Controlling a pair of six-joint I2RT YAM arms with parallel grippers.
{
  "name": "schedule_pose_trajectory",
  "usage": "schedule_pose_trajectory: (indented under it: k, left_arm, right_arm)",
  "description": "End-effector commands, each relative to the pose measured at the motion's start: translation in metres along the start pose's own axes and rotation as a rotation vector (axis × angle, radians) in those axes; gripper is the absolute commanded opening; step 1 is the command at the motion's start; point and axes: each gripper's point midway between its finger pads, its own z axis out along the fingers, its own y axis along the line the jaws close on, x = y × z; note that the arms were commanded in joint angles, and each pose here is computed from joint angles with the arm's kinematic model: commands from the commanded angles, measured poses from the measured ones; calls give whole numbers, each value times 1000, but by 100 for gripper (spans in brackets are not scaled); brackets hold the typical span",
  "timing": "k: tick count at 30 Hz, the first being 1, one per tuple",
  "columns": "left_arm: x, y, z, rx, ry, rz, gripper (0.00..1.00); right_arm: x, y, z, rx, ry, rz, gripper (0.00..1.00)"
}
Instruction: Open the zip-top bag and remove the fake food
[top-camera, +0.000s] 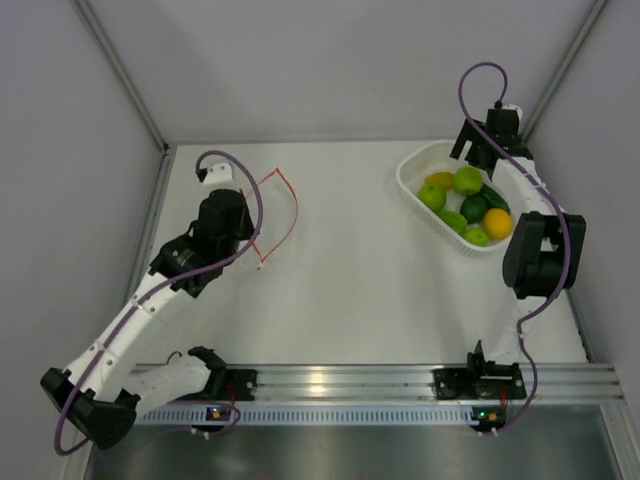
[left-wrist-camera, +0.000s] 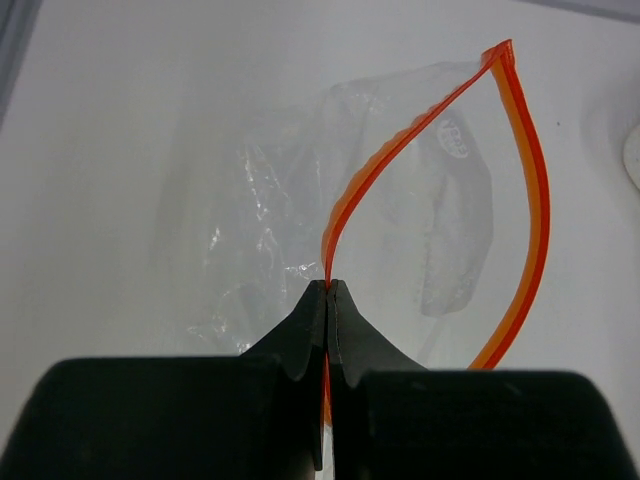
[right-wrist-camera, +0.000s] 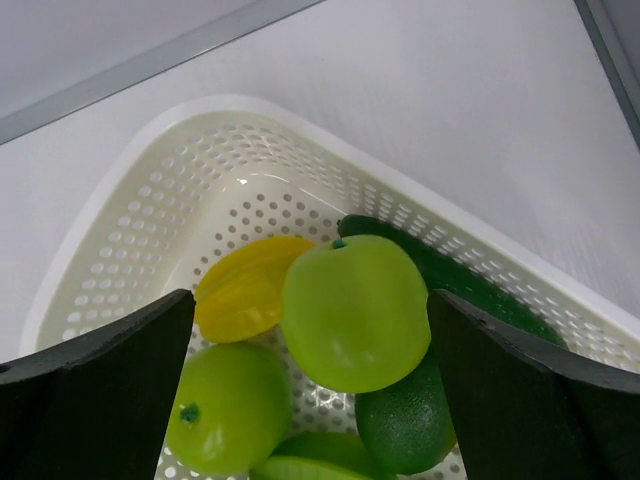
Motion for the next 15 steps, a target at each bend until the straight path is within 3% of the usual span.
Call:
schedule_pose_trajectory:
  k: [1, 5, 7, 8, 9, 11, 15]
  left_arm:
    - [-36, 21, -6, -129, -96, 29, 0]
    - [-41, 31, 4, -230, -110, 65, 0]
    - [-41, 36, 14, -302, -104, 106, 0]
    - [-36, 35, 24, -328, -84, 131, 0]
    - [-36, 36, 28, -347, -82, 141, 0]
    - [-35, 30, 42, -368, -64, 160, 0]
    - [-31, 2, 72, -320, -5, 195, 0]
  right_arm:
    - [-34, 12, -28, -47, -57, 3, 99]
    - [-35, 18, -73, -90, -67, 24, 99]
    - [-12, 25, -87, -153, -24, 44, 99]
    - [-23, 32, -112, -196, -78, 54, 100]
    - [0, 32, -116, -214, -43, 63, 99]
    - [-2, 49, -153, -309, -104, 57, 99]
    - [32, 59, -193, -370, -98, 16, 99]
